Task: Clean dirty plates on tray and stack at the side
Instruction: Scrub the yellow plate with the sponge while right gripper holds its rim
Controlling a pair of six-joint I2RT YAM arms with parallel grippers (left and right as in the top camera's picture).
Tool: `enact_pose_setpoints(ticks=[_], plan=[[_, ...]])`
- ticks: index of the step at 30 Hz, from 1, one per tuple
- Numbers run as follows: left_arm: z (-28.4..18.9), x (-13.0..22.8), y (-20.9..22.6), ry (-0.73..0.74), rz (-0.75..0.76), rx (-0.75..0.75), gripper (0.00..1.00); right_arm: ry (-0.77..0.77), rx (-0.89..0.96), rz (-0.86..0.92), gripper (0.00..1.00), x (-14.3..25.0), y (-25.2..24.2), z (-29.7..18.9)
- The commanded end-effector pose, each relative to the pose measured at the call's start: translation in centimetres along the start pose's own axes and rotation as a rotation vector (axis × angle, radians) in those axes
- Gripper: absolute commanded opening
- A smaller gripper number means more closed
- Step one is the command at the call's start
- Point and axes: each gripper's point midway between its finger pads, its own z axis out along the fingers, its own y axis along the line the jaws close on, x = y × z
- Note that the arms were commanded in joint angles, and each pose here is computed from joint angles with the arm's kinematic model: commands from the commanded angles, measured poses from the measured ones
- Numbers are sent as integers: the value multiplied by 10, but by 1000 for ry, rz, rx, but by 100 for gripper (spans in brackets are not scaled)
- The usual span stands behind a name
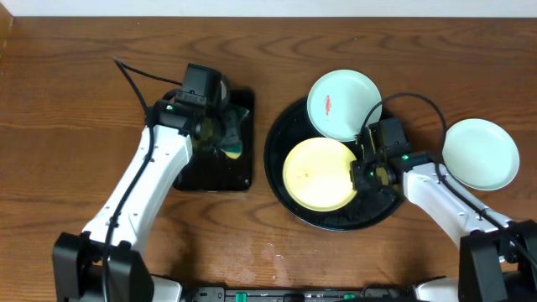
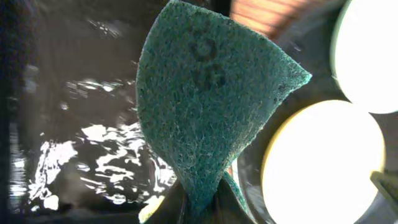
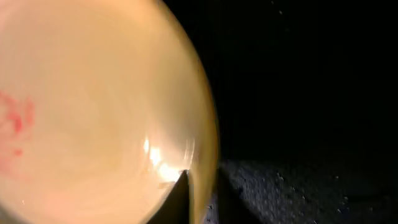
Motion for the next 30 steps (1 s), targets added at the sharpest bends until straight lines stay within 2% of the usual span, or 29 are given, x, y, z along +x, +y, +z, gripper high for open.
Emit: enact_pose_setpoints(ticks=[1, 7, 10, 13, 16, 21, 26, 30], plan=[[1, 11, -30, 43, 10, 91, 8, -31, -15, 15, 1, -4, 3, 1], [5, 28, -75, 37, 119, 142, 7, -27, 19, 29, 7, -4, -3, 7], [7, 32, -86, 17, 115, 124, 7, -3, 23, 32, 8, 0, -5, 13], [11, 38, -101, 14, 128, 142, 8, 16, 29, 37, 1, 4, -7, 19], [19, 45, -111, 30, 126, 149, 7, 8, 31, 36, 1, 2, -7, 19], [49, 62, -120, 102, 77, 127, 7, -6, 115, 153, 1, 1, -22, 18], [85, 89, -150, 220, 69, 217, 7, 2, 119, 162, 1, 3, -23, 18], [114, 113, -162, 306, 25, 229, 8, 4, 119, 163, 1, 4, -23, 18]])
